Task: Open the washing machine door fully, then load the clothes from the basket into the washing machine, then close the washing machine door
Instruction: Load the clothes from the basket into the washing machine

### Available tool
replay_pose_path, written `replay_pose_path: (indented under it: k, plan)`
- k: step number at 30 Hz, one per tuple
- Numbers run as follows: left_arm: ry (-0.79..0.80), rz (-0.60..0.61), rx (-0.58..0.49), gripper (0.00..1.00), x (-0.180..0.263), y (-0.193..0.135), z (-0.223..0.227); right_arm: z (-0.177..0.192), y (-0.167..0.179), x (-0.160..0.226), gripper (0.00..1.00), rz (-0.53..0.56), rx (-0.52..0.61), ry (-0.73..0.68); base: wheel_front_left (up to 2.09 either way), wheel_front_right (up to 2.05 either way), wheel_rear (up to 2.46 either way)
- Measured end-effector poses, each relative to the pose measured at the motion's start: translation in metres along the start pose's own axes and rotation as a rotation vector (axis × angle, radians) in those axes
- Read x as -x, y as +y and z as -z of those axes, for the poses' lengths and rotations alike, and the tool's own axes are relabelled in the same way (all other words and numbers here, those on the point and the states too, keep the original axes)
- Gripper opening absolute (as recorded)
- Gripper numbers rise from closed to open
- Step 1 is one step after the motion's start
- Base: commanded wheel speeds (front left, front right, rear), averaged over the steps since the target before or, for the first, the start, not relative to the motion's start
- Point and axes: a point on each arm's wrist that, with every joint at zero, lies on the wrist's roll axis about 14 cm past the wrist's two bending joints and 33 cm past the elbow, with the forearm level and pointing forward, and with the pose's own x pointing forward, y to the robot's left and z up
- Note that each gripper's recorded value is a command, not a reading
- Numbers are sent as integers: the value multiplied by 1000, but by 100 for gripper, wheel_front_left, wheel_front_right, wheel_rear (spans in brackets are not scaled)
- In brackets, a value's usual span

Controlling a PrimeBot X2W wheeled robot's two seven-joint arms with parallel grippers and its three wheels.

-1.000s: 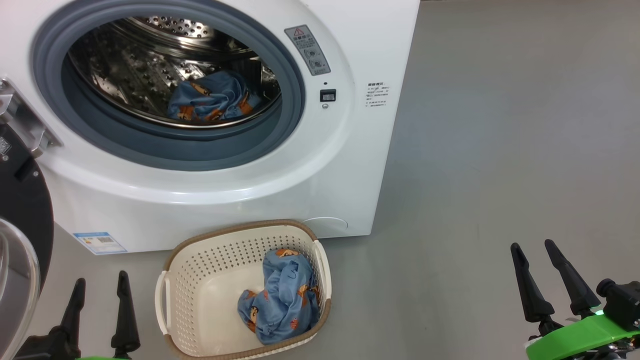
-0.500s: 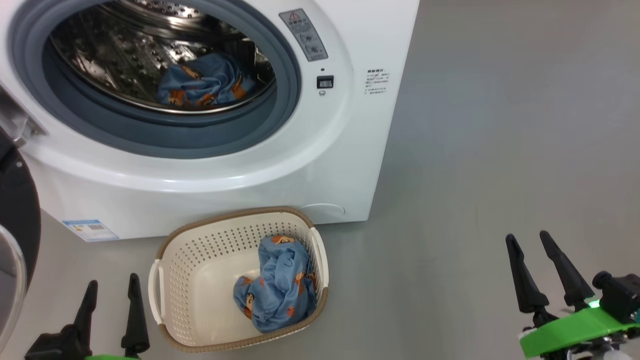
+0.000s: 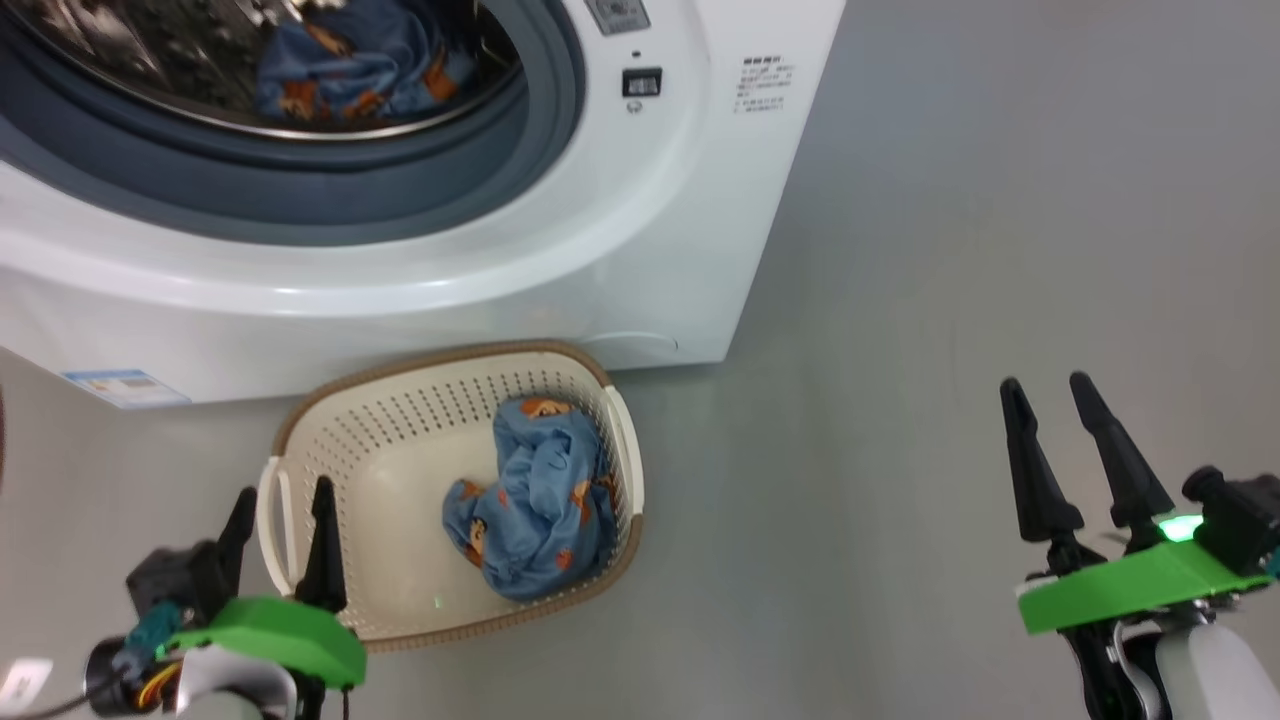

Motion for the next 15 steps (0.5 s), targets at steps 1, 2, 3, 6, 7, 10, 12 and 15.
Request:
replay_pose_path:
  k: [1, 2, 3, 6, 7, 10, 12, 15]
  plan:
    - [22, 6, -3, 100, -6, -2, 6, 1, 0, -4, 100, 1, -2, 0, 0, 0, 0]
    - [42, 10, -5, 100, -11, -3, 12, 2, 1, -8, 100, 2, -6, -1, 0, 0, 0]
    - [62, 16, -6, 100, -18, -4, 18, 4, 1, -11, 100, 3, -11, 0, 0, 0, 0]
    - [118, 52, -21, 100, -35, -13, 35, 11, 1, -21, 100, 10, -23, 5, 0, 0, 0]
    - [135, 64, -25, 100, -41, -16, 40, 13, 0, -24, 100, 14, -25, 7, 0, 0, 0]
    - [218, 123, -55, 100, -57, -27, 67, 25, -1, -33, 100, 26, -37, 26, 0, 0, 0]
    - [257, 147, -60, 100, -63, -31, 81, 31, -2, -36, 100, 33, -41, 38, 0, 0, 0]
    - [317, 183, -73, 100, -72, -37, 101, 38, -8, -41, 100, 48, -39, 49, 0, 0, 0]
